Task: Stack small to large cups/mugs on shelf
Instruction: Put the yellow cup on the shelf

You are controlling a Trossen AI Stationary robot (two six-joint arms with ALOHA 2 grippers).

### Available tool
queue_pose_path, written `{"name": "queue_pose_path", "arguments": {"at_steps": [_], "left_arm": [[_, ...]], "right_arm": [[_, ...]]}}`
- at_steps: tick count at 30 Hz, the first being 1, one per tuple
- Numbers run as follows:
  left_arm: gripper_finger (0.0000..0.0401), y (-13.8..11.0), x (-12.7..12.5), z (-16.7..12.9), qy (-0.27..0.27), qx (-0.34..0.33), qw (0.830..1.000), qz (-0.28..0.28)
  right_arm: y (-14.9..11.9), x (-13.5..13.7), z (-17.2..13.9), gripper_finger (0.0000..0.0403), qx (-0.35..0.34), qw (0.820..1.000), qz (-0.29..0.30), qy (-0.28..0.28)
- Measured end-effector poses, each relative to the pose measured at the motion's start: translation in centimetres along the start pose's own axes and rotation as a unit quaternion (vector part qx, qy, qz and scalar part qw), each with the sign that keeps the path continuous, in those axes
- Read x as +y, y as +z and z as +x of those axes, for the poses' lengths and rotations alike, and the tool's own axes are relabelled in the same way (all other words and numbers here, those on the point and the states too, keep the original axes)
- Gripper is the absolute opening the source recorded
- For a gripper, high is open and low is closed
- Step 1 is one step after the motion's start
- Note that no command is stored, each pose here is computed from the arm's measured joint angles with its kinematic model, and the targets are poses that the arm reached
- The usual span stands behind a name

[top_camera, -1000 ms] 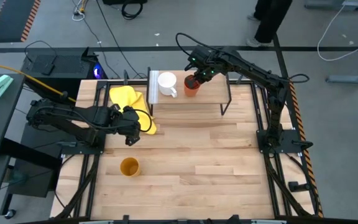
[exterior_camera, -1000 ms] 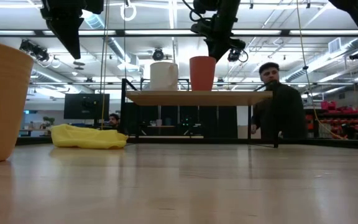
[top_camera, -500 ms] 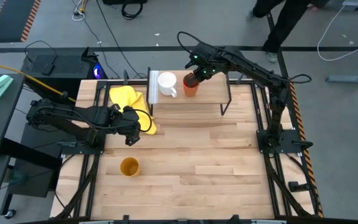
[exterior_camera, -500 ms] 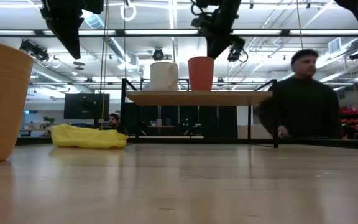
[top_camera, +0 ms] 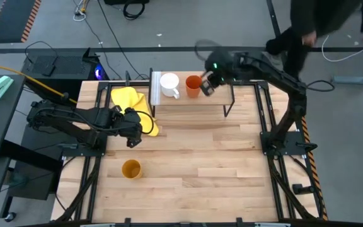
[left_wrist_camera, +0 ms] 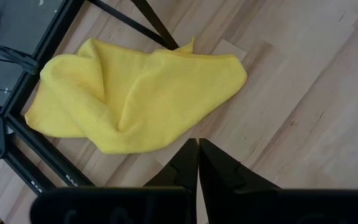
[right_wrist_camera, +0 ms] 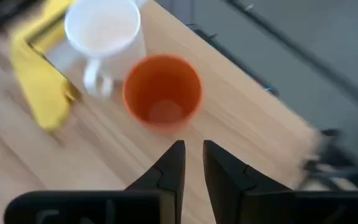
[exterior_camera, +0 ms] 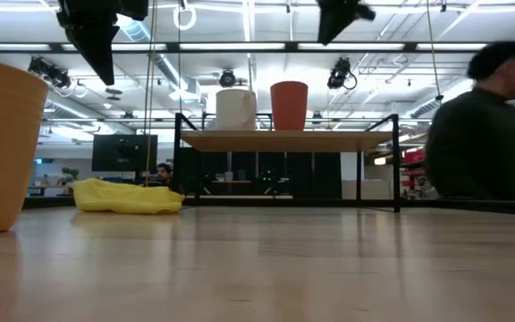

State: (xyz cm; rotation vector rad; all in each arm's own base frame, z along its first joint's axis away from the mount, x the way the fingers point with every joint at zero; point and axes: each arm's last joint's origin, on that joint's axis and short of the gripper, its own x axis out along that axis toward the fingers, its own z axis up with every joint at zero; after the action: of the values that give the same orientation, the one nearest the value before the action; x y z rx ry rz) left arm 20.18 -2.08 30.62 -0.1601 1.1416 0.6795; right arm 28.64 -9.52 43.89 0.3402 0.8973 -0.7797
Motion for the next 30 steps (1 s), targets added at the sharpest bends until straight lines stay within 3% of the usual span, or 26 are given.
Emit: {"name": "queue_pose_path", "arguments": {"at_steps": [4, 8, 12, 16, 20, 24, 30], "left_arm": [[0.0024, -0.3, -0.3, -0.2, -0.004, -0.001, 1.0, 0.007], [0.0022, -0.6, -0.7, -0.5, -0.01, -0.004, 1.0, 0.006], [0.0016, -1.0, -1.1, -0.7, -0.015, -0.008, 1.0, 0.008], [0.0014, -1.3, -1.5, -1.0, -0.02, -0.014, 1.0, 0.011], [0.002, -1.7, -1.9, -1.3, -0.021, -0.022, 0.999, 0.013], [0.0024, -2.1, -2.3, -1.6, -0.028, -0.026, 0.999, 0.02], [0.0018, -2.8, -2.7, -2.1, -0.031, -0.03, 0.999, 0.015]], "right_arm": [[-2.5, 2.6, -2.4, 0.0065, -0.036, 0.996, -0.043, -0.071], [-5.9, 5.3, -3.9, 0.0065, -0.073, 0.99, -0.078, -0.091], [-10.4, 7.0, -3.5, 0.0065, -0.082, 0.986, -0.099, -0.102], [-15.4, 6.9, -2.2, 0.0065, -0.084, 0.987, -0.084, -0.113], [-20.7, 6.3, -0.4, 0.0065, -0.098, 0.989, -0.054, -0.093], [-25.7, 6.3, 2.0, 0.0065, -0.148, 0.988, -0.021, -0.032], [-30.9, 6.1, 6.0, 0.0065, -0.213, 0.977, -0.022, 0.02]]}}
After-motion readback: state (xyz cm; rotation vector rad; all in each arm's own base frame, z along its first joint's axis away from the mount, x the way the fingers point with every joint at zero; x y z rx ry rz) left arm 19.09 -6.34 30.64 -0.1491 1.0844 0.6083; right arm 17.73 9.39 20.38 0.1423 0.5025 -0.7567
